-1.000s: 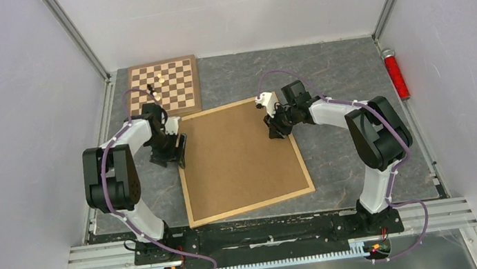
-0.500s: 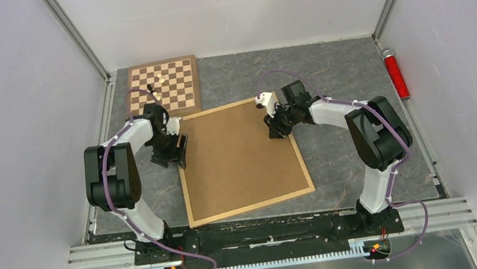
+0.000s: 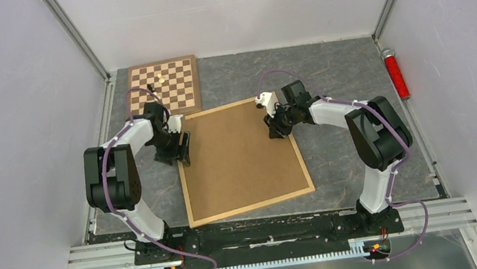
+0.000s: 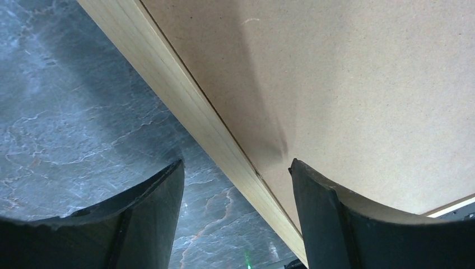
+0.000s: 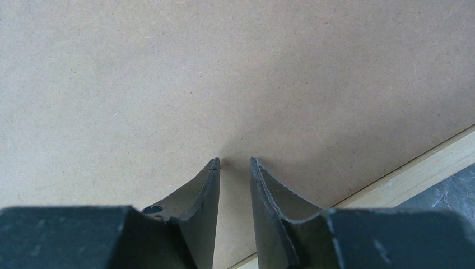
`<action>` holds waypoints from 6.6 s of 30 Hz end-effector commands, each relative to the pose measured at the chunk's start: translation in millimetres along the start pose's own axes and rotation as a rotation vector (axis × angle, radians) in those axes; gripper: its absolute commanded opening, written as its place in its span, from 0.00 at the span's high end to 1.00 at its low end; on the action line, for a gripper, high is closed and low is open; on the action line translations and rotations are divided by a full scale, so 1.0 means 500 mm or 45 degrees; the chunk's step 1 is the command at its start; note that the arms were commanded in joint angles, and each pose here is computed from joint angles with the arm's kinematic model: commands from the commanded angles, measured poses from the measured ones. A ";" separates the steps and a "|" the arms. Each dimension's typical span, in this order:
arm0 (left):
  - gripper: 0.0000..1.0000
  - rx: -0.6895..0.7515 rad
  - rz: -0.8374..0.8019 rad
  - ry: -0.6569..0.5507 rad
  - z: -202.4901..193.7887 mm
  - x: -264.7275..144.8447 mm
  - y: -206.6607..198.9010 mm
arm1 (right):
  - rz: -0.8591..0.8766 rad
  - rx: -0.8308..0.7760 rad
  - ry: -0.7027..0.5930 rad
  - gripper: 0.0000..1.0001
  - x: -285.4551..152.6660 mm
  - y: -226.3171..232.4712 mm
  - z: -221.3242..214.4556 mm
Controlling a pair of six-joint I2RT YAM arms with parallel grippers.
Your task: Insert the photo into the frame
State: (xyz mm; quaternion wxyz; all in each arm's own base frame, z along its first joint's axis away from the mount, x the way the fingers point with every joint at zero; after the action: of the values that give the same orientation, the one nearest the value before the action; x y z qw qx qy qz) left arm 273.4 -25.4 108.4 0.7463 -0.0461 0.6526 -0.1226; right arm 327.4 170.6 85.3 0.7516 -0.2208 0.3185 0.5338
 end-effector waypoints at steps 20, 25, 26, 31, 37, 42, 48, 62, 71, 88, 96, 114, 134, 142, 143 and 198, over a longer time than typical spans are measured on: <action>0.24 -0.034 0.180 -0.035 -0.009 -0.030 0.033 | 0.192 0.221 0.308 0.71 0.015 0.080 -0.111; 0.25 -0.041 0.154 -0.015 -0.011 -0.020 0.031 | 0.195 0.222 0.312 0.71 0.016 0.081 -0.112; 0.25 -0.040 0.152 -0.016 -0.010 -0.020 0.031 | 0.196 0.223 0.311 0.71 0.017 0.081 -0.112; 0.25 -0.039 0.134 -0.011 -0.009 -0.017 0.029 | 0.196 0.222 0.310 0.71 0.017 0.081 -0.112; 0.25 -0.033 0.110 -0.002 -0.007 -0.012 0.024 | 0.195 0.226 0.315 0.71 0.018 0.080 -0.113; 0.25 -0.029 0.098 0.005 -0.006 -0.008 0.020 | 0.194 0.227 0.316 0.71 0.017 0.080 -0.114; 0.25 -0.024 0.095 0.009 -0.005 -0.005 0.017 | 0.195 0.225 0.315 0.71 0.018 0.080 -0.113; 0.25 0.004 0.124 0.005 -0.010 -0.010 0.013 | 0.193 0.225 0.317 0.71 0.017 0.080 -0.114; 0.25 0.009 0.161 0.021 -0.013 -0.006 0.021 | 0.193 0.225 0.316 0.71 0.016 0.081 -0.115; 0.25 0.060 0.171 0.067 -0.017 0.009 0.012 | 0.196 0.231 0.319 0.71 0.019 0.080 -0.115; 0.25 0.059 0.181 0.082 -0.019 0.016 0.015 | 0.197 0.229 0.319 0.71 0.019 0.080 -0.116; 0.24 0.080 0.118 -0.027 0.006 -0.034 -0.003 | 0.197 0.231 0.314 0.71 0.020 0.079 -0.114; 0.25 0.009 0.122 -0.035 0.002 -0.061 0.029 | 0.201 0.227 0.316 0.71 0.019 0.081 -0.116; 0.25 -0.007 0.061 0.005 0.002 -0.035 0.026 | 0.198 0.228 0.317 0.72 0.019 0.080 -0.116; 0.25 -0.009 0.055 0.007 0.003 -0.033 0.026 | 0.198 0.231 0.318 0.72 0.019 0.080 -0.116; 0.25 0.034 -0.031 0.086 0.017 0.063 -0.014 | 0.199 0.236 0.320 0.72 0.019 0.080 -0.116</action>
State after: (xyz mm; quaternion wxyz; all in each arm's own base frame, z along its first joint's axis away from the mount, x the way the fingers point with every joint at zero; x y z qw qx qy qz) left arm 272.9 -22.7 103.1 0.7162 -0.0028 0.6912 -0.0969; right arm 327.6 170.4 85.2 0.7518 -0.2204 0.3186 0.5336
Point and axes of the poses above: each gripper's point midway between its finger pads, its own x axis out along the fingers, its own y axis along the line the jaws close on, z = x × y, the point moved 9 cm from there along -x, back along the fingers, and after that the axes turned 9 degrees about -x, right-handed, at the moved point
